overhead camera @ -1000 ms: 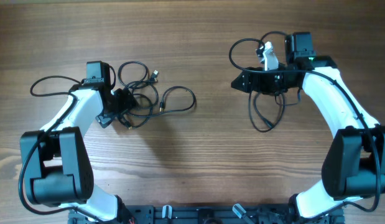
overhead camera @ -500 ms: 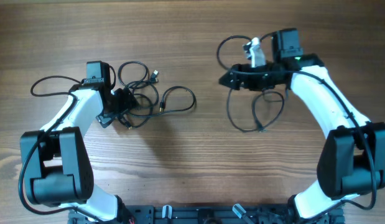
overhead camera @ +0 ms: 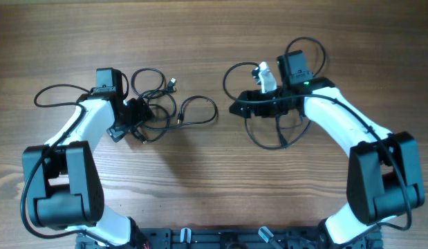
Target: Untangle cables
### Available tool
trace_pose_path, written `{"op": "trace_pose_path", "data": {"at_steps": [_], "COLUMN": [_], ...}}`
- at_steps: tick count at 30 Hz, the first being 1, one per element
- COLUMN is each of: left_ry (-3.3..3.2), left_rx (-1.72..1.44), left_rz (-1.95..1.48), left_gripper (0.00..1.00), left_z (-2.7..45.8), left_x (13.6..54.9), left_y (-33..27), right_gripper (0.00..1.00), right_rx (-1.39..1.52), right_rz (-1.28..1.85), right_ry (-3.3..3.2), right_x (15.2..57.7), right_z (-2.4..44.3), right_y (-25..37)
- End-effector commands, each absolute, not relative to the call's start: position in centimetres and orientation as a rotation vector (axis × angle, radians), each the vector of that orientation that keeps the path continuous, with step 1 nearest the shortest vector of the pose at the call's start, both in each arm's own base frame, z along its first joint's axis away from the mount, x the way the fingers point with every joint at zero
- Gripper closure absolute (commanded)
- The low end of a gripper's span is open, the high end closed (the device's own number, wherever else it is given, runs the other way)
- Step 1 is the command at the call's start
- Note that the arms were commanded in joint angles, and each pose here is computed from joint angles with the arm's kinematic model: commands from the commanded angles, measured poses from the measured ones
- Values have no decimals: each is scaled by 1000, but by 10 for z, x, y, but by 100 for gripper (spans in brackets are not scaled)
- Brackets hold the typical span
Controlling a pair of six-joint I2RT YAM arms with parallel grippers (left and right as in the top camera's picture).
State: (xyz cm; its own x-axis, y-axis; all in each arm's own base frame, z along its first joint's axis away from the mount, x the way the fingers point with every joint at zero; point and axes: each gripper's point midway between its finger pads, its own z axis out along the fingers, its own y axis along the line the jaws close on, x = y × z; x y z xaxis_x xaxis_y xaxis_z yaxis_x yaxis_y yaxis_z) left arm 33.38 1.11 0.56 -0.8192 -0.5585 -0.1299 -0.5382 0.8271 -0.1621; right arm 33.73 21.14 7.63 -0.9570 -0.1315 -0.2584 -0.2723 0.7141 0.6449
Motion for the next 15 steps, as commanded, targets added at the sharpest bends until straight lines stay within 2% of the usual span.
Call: {"op": "trace_pose_path", "data": {"at_steps": [1,2,3,4,5,6,10,15], "left_ry": [2856,2856,2857,2857,2857,2857,2857,2857], "left_rx": [-862,-861,-861,-861,-861,-861,-861,-861], "left_rz": [-207,-213,-217,-217,-217,-216,-216,-217], "left_gripper": [14,18,21,21,21,21,19,18], "left_z": [1,1,1,1,1,1,1,1], "left_x": [330,331,331,331,331,331,331,331], "left_y": [7,6,6,6,6,6,6,6], "right_gripper": [18,28,44,68,85,96,96,96], "right_rx": [-371,-357,-350,-343,-357,-367,-320,-186], "right_rz": [1054,1015,976,919,882,858,844,671], "right_ry": [2761,2781,2800,2826,2837,2843,2903,3004], "right_x": [325,322,320,318,317,316,314,317], "right_z": [66,59,52,43,35,29,11,-4], "right_y": [232,236,240,243,246,248,244,195]}}
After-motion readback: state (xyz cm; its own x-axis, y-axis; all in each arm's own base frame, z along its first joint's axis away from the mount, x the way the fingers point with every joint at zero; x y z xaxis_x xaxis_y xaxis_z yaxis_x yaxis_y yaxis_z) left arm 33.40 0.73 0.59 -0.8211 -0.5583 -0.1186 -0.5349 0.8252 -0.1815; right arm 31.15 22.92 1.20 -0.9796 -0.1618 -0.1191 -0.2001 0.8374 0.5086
